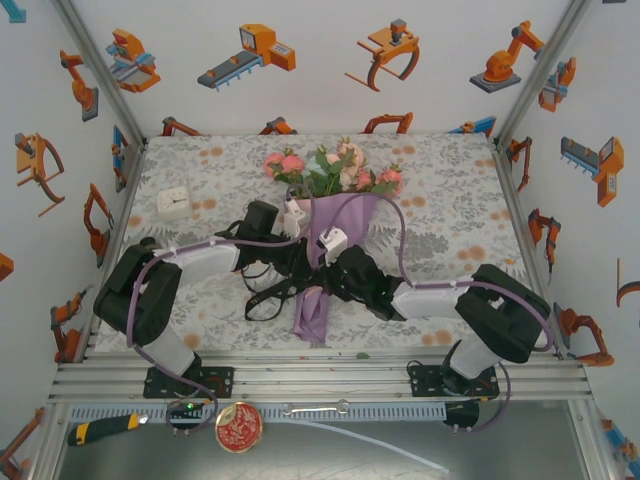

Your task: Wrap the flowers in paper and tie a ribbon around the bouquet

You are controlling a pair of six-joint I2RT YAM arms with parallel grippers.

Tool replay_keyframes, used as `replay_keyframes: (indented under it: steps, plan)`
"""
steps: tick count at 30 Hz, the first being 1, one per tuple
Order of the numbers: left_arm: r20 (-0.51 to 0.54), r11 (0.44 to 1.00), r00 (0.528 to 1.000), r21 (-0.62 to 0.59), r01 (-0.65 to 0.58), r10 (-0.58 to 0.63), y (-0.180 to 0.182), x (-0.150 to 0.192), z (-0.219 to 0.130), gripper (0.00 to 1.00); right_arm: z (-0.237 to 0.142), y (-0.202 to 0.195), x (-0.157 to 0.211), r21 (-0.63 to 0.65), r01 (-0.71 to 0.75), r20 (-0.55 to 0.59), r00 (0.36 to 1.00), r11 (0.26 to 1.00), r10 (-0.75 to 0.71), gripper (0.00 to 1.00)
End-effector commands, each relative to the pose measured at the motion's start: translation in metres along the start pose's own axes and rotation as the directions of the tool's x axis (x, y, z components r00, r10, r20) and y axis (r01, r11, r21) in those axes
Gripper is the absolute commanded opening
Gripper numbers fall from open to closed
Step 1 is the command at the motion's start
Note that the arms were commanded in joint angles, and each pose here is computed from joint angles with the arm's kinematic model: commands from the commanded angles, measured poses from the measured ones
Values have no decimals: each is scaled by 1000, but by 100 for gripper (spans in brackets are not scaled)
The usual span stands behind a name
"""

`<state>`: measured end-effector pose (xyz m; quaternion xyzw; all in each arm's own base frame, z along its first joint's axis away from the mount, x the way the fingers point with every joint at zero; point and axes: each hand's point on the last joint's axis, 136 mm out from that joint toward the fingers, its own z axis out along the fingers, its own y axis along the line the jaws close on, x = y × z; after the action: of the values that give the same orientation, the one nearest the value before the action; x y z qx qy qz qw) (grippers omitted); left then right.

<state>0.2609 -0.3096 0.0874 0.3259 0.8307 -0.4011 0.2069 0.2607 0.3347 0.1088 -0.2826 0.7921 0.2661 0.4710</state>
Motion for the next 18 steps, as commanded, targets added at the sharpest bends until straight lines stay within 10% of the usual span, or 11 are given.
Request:
replay_keyframes:
  steps: [1, 14, 18]
  plan:
    - [-6, 997, 1000, 72, -20, 20, -16, 3, -4, 28, -11, 1, -39, 5, -45, 141, 989, 999, 44, 0]
    - [79, 999, 997, 38, -5, 2, -10, -18, -12, 13, -6, 8, -25, -45, -90, 85, 992, 995, 94, 1]
    - [85, 999, 996, 32, 8, -11, -8, -17, -16, 1, -11, -5, -12, 7, -117, 54, 992, 993, 117, 16]
